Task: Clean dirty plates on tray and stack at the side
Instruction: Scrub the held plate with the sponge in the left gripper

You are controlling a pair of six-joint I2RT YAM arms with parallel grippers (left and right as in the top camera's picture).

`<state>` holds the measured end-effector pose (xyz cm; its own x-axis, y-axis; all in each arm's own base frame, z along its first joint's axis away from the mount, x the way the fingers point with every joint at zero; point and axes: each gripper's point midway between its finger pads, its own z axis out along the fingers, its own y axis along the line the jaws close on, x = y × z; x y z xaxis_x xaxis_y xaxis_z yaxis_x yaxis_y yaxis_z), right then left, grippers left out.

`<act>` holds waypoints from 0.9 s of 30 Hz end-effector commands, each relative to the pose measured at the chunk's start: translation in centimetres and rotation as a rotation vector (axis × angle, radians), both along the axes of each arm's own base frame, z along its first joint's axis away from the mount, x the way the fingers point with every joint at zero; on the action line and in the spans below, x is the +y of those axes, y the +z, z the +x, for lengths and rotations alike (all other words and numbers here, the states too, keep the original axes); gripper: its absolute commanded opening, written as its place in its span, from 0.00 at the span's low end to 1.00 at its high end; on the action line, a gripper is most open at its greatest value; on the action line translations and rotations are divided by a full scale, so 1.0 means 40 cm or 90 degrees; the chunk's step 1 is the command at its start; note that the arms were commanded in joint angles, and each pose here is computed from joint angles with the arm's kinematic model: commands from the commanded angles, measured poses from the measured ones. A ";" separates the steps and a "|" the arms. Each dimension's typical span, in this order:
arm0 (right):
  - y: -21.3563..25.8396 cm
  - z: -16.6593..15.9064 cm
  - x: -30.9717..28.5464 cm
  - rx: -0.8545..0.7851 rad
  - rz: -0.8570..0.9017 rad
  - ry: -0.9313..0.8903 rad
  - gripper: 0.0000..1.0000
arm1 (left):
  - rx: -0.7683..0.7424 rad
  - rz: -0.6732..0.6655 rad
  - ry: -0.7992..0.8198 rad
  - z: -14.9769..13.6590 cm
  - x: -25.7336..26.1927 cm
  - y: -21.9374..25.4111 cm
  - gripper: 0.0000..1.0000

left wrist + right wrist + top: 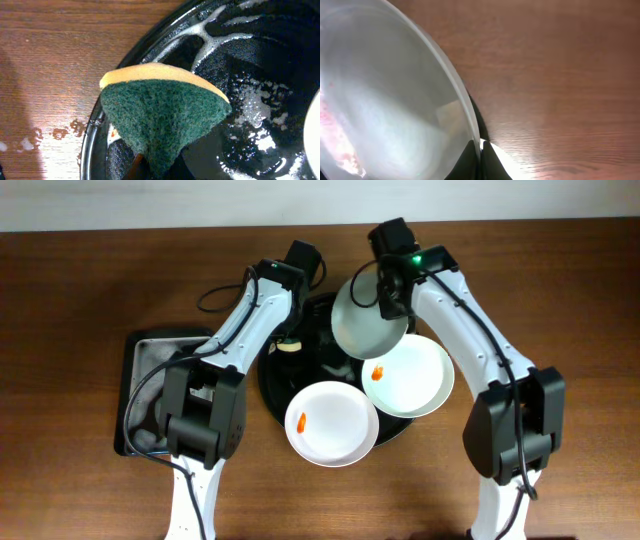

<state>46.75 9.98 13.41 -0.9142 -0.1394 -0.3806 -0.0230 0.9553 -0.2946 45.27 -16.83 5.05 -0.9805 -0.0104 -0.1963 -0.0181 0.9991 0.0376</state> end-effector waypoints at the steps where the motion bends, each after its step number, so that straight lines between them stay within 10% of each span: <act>1: 0.116 0.001 0.003 -0.092 -0.141 0.001 0.04 | -0.006 -0.016 -0.002 0.013 -0.006 0.011 0.00; 10: 0.285 -0.036 0.019 -0.224 -0.353 -0.019 0.04 | -0.006 -0.015 -0.002 0.013 -0.005 0.010 0.00; 27: 0.271 -0.049 0.053 -0.213 -0.323 0.004 0.04 | -0.006 -0.016 -0.002 0.013 -0.006 0.010 0.00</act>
